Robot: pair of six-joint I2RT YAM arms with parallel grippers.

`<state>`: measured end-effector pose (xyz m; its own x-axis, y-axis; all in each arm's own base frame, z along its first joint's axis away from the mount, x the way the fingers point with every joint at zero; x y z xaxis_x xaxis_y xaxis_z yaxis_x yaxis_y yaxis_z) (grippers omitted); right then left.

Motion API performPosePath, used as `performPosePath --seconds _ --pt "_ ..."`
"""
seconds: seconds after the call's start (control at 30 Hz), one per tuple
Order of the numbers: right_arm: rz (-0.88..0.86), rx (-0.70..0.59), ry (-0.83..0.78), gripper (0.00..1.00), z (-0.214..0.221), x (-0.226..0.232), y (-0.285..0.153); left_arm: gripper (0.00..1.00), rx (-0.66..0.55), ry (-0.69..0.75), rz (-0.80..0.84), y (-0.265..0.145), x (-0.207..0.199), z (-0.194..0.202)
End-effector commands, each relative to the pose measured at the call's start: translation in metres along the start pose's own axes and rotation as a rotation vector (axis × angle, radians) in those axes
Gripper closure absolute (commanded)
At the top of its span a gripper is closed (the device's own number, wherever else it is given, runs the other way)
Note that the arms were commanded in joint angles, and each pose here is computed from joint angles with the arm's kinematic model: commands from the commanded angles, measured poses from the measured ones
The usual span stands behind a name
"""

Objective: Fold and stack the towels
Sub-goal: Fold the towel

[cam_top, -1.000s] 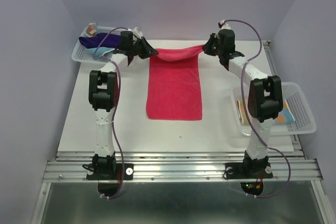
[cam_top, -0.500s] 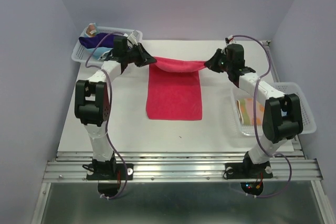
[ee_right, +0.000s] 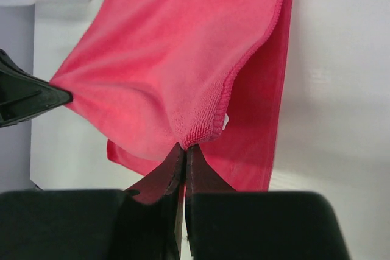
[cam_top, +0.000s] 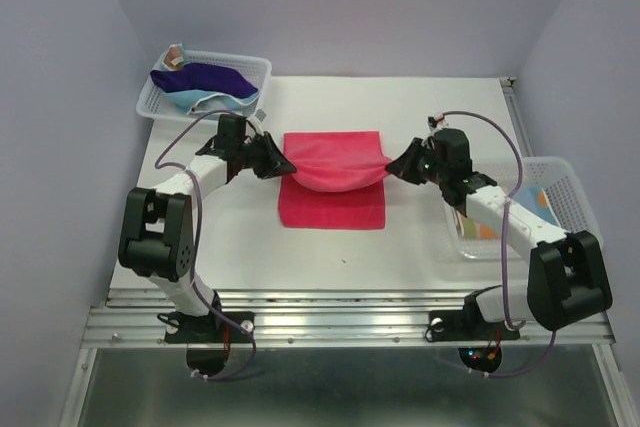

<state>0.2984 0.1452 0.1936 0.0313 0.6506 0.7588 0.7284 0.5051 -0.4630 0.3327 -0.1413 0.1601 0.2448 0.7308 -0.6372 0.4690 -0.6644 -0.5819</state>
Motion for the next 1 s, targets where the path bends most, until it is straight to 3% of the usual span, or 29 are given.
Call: performPosePath --seconds 0.0,0.27,0.47,0.83,0.87,0.97 --pt "-0.003 0.041 0.042 0.99 0.023 -0.01 -0.01 1.0 -0.045 0.038 0.004 -0.031 -0.023 0.009" --pt "-0.007 0.03 0.053 0.99 0.04 -0.012 -0.035 1.0 -0.035 0.012 -0.139 -0.051 -0.028 0.041" --pt "0.104 0.075 0.082 0.99 0.057 -0.04 -0.029 0.97 -0.004 -0.023 -0.227 -0.031 -0.005 0.05" --pt "0.241 -0.015 0.068 0.99 0.033 -0.052 0.019 1.0 0.021 0.058 -0.248 0.038 0.004 -0.015" --pt "0.262 -0.007 0.074 0.99 0.034 -0.055 0.025 0.99 0.038 0.051 -0.257 0.046 0.01 -0.015" --pt "0.275 -0.032 0.058 0.99 0.024 -0.053 0.036 0.75 0.032 0.073 -0.249 0.055 0.01 -0.026"
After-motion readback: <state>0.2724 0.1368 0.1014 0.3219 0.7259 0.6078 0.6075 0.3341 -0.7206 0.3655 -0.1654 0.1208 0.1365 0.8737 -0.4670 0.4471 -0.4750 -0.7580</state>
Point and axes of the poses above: each gripper's point midway between its finger pads, its own y axis out along the fingers, its own x axis along the line the jaws close on, z = x × y, the point moved 8 cm from there along -y, back along the fingers, and after that the axes turned 14 degrees about y, right-handed, at the moved point
